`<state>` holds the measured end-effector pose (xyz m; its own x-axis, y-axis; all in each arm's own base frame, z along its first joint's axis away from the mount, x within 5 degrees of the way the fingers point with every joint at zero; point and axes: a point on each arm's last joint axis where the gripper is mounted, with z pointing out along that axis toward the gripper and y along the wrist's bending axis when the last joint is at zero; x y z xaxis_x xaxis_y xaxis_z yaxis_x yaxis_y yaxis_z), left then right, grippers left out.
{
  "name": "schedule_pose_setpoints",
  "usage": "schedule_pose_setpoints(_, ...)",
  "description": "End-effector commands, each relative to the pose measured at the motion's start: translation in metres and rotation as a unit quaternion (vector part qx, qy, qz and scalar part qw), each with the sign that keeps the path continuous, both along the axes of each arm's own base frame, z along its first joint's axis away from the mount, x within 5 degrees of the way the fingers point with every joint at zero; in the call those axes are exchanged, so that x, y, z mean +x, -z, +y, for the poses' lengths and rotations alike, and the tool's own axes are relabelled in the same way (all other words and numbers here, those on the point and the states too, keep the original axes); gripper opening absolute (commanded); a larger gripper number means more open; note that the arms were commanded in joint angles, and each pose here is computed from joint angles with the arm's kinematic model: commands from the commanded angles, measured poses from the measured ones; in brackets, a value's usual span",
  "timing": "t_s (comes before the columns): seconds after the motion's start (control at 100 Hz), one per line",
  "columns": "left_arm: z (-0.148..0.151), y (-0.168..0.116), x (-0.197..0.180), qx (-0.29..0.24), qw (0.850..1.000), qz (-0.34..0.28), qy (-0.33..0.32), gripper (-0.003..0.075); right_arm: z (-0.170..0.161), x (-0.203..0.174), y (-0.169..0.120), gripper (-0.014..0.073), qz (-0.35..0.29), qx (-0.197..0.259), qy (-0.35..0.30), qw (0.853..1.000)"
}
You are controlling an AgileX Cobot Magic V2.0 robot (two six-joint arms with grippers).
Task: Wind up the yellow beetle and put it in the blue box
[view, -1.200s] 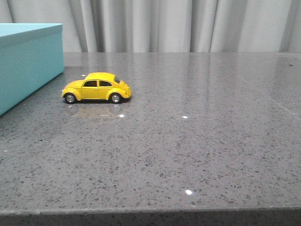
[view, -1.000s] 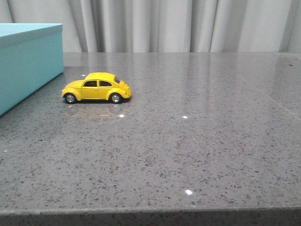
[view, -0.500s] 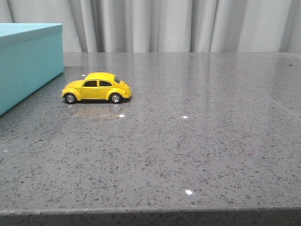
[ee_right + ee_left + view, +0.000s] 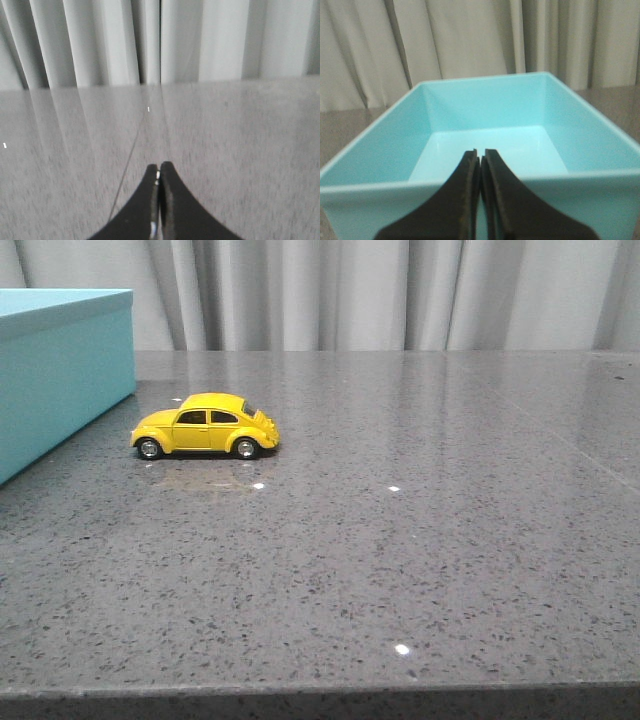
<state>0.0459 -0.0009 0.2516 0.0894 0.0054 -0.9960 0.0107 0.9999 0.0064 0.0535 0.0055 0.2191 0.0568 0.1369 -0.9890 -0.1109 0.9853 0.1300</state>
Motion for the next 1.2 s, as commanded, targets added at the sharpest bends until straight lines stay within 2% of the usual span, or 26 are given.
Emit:
schedule_pose_setpoints(0.0,-0.001,-0.045,-0.012,-0.019,0.998,-0.063,0.008,-0.002,-0.001,-0.01,-0.044,-0.0114,-0.078,0.001,0.004,0.997)
schedule_pose_setpoints(0.14,-0.002,-0.082,-0.009,-0.017,1.0,0.002,0.015,-0.002,-0.002,-0.013,-0.078,-0.0114,-0.053,-0.001,0.005,0.999)
schedule_pose_setpoints(0.26,-0.004,-0.109,0.006,-0.028,0.997,0.072,0.026,-0.002,-0.002,-0.008,-0.105,-0.0114,0.002,-0.002,0.005,1.0)
schedule_pose_setpoints(0.33,-0.008,-0.123,0.017,-0.044,0.99,0.125,0.041,-0.002,-0.001,-0.005,-0.12,-0.0114,0.052,-0.002,0.004,0.999)
schedule_pose_setpoints(0.43,-0.012,-0.138,0.036,-0.054,0.973,0.216,0.059,-0.002,0.0,0.001,-0.139,-0.0114,0.123,-0.001,0.0,0.992)
schedule_pose_setpoints(0.52,-0.013,-0.15,0.052,-0.053,0.962,0.26,0.064,-0.002,0.002,0.009,-0.156,-0.0114,0.166,0.001,-0.005,0.986)
schedule_pose_setpoints(0.7,-0.014,-0.158,0.079,-0.046,0.952,0.294,0.066,-0.002,0.005,0.026,-0.176,-0.0114,0.2,0.006,-0.011,0.98)
schedule_pose_setpoints(0.87,-0.014,-0.152,0.09,-0.009,0.946,0.316,0.075,-0.002,0.009,0.038,-0.174,-0.0114,0.217,0.021,-0.022,0.976)
schedule_pose_setpoints(1.06,-0.014,-0.152,0.089,-0.011,0.946,0.315,0.075,-0.0018,0.009,0.04,-0.174,-0.0106,0.219,0.022,-0.022,0.975)
schedule_pose_setpoints(1.13,-0.015,-0.152,0.089,-0.012,0.945,0.318,0.077,-0.0004,0.009,0.041,-0.174,-0.0056,0.219,0.021,-0.022,0.975)
schedule_pose_setpoints(1.19,-0.015,-0.152,0.089,-0.013,0.945,0.318,0.078,0.0035,0.009,0.041,-0.174,0.0025,0.219,0.022,-0.022,0.975)
